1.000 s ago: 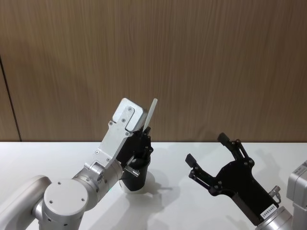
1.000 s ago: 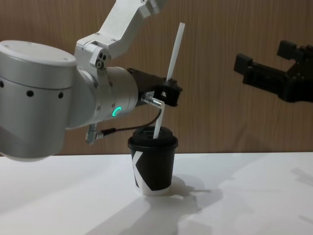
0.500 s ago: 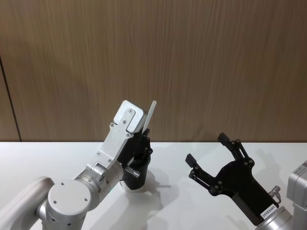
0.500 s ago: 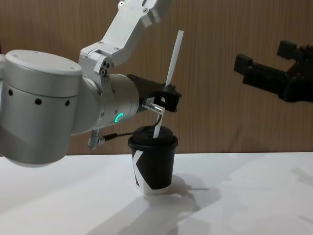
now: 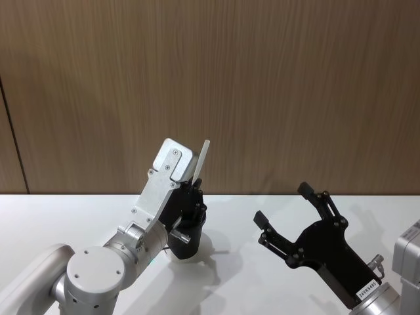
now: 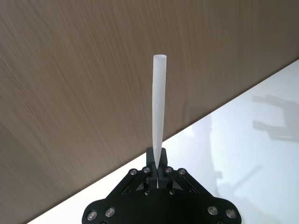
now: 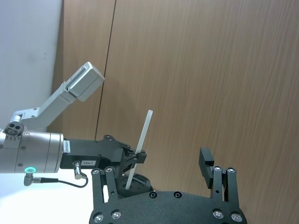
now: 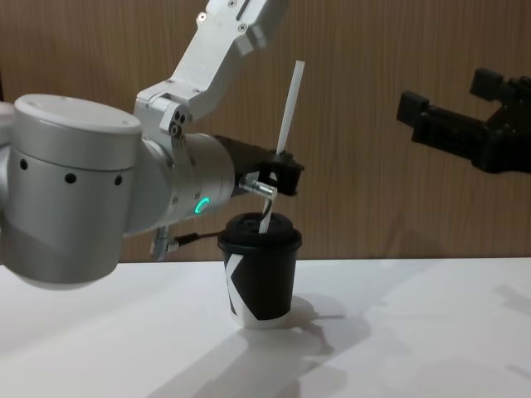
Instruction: Pick up the straw with one hand, pass it to the other hand, and insert it into the cup.
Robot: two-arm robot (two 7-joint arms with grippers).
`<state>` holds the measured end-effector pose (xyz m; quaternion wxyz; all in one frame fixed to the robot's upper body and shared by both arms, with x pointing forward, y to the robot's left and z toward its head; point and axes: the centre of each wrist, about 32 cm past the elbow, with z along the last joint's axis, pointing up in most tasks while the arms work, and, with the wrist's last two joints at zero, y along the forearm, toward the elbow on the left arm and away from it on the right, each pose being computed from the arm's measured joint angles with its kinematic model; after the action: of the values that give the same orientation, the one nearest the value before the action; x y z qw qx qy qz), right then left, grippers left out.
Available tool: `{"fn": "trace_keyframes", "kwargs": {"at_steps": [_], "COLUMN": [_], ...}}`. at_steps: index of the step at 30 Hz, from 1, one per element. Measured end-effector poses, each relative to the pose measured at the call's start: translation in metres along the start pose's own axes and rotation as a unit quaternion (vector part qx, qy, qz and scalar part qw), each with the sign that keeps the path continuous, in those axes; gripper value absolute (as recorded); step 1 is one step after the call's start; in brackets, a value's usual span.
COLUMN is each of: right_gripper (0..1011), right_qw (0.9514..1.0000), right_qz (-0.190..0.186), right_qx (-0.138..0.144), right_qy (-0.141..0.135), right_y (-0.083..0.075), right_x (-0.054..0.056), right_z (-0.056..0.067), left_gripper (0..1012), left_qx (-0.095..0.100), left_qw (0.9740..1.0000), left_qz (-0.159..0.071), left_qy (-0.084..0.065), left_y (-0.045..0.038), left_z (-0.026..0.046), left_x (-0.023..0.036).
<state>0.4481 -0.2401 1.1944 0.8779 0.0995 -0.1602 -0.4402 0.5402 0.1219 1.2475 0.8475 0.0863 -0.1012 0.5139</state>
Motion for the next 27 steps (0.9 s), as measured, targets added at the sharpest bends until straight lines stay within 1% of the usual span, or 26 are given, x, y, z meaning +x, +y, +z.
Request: {"fn": "trace_keyframes", "kwargs": {"at_steps": [11, 25, 27], "right_gripper": [1001, 1001, 1001], "right_qw": [1.0, 1.0, 1.0], "right_qz": [0.0, 0.0, 0.0], "right_qx": [0.0, 0.0, 0.0], "right_qy": [0.0, 0.0, 0.0], "right_y": [0.0, 0.0, 0.0], "right_x": [0.0, 0.0, 0.0], "right_z": [0.0, 0.0, 0.0], "left_gripper": [13, 14, 35], "left_qx": [0.018, 0.039, 0.042], "left_qw": [0.9997, 0.9989, 0.9988], "left_qz": [0.004, 0.007, 0.007], "left_qy": [0.014, 0.024, 0.025], "left_y": [-0.0015, -0.0048, -0.0054], "left_z": [-0.0074, -0.0172, -0.0184], "left_x": [-0.0002, -0.0004, -0.0004]}}
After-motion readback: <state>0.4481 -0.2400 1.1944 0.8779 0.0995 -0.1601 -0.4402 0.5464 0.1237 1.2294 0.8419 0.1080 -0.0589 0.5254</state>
